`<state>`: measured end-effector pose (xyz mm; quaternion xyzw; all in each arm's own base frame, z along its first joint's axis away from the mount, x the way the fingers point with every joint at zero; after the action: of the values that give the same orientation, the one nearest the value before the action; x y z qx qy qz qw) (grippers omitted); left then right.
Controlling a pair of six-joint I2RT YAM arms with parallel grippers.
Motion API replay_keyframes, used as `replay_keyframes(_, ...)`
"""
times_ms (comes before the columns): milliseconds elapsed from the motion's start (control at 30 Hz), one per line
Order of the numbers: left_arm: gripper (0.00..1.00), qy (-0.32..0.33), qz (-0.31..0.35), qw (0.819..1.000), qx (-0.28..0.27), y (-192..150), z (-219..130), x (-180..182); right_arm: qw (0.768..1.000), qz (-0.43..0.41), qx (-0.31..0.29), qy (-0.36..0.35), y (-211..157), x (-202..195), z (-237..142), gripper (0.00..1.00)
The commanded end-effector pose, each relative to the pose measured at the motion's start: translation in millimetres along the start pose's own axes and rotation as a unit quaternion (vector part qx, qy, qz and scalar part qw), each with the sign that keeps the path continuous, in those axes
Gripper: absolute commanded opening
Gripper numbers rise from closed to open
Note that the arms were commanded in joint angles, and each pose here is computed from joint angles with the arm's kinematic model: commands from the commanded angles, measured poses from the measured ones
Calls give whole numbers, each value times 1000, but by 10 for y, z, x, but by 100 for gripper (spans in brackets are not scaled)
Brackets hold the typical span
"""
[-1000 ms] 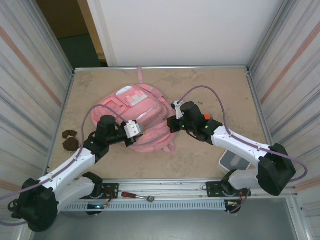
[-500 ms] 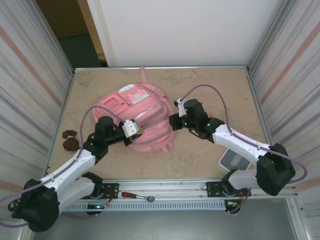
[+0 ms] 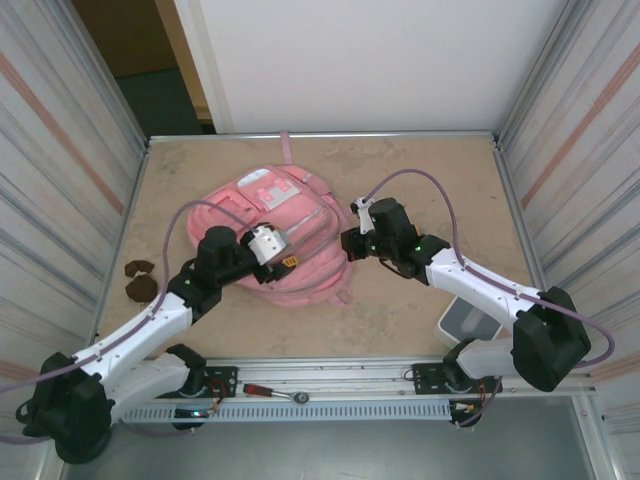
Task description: Pack books, pencil case, and school supplies into a backpack
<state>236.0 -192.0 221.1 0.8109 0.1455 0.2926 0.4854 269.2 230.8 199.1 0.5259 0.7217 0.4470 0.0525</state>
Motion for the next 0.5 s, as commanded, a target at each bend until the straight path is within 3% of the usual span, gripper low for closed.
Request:
replay_keyframes(0,73,48,-37,998,34,73,90,153,1000,5,-12,-16,49,-67,4,0)
replay_keyframes(167,73,46,-92,992,72,106,354,238,1000,4,-12,-15,44,-54,14,0)
replay_keyframes(467,69,-11,-102,988,116,79,802,100,1000,0,-15,-9,36,22,-1,0)
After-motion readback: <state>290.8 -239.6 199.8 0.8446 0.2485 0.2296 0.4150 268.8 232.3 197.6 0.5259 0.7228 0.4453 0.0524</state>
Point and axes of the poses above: each hand's point on the last joint's axis, 136 mm out from that joint toward the fingers, its own z axis out along the fingers, its own x axis along the line the jaws close on, y = z × x, the point moved 5 cm from there along -z, back along the fingers, and after that the axes turned 2 degrees about z, right-handed, at the moved point
